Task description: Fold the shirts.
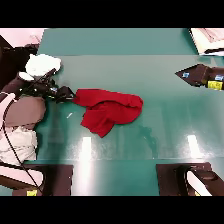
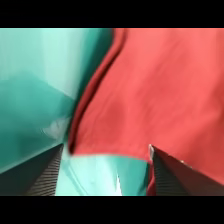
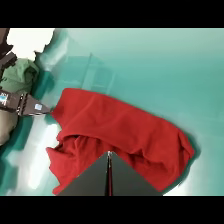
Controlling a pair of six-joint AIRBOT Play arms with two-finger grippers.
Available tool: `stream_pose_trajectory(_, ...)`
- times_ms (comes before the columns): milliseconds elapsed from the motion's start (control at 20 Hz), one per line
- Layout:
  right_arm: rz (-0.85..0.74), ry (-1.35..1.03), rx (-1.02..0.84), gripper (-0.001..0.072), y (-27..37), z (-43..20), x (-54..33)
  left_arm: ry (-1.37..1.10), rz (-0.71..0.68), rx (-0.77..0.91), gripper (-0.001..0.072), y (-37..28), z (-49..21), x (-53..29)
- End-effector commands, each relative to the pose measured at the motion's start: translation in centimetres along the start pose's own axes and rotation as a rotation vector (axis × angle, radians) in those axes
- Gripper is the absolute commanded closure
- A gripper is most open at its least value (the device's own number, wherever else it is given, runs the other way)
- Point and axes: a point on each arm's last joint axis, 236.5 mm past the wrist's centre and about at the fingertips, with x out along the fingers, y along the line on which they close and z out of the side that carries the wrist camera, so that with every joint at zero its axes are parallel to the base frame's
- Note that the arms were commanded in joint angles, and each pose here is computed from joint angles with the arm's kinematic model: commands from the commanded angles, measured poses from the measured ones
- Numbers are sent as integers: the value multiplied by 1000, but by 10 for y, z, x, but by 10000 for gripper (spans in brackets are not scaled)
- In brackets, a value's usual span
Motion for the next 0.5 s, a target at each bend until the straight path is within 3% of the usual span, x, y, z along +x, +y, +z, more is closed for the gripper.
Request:
stream_pose_trajectory(0, 0, 4, 4, 696, -1, -1, 1, -13, 32, 54, 70, -5, 4, 16)
stream_pose_trajectory(50, 0, 5, 4, 696, -1, -1, 1, -10, 30, 58, 72, -8, 4, 18)
stream_pose_trajectory(100, 0, 9, 4, 696, -1, -2, 1, -8, 26, 51, 158, -10, 3, 19)
stream_pose_trajectory(150, 1, 16, 4, 696, -1, -4, 1, -5, 24, 51, 481, -11, 2, 19)
stream_pose_trajectory(200, 0, 28, 3, 696, -1, -6, 1, -1, 17, 52, 685, -12, 1, 18)
stream_pose_trajectory(450, -141, 282, 117, 696, -46, -90, 26, -19, -34, 185, 685, -62, 27, -30)
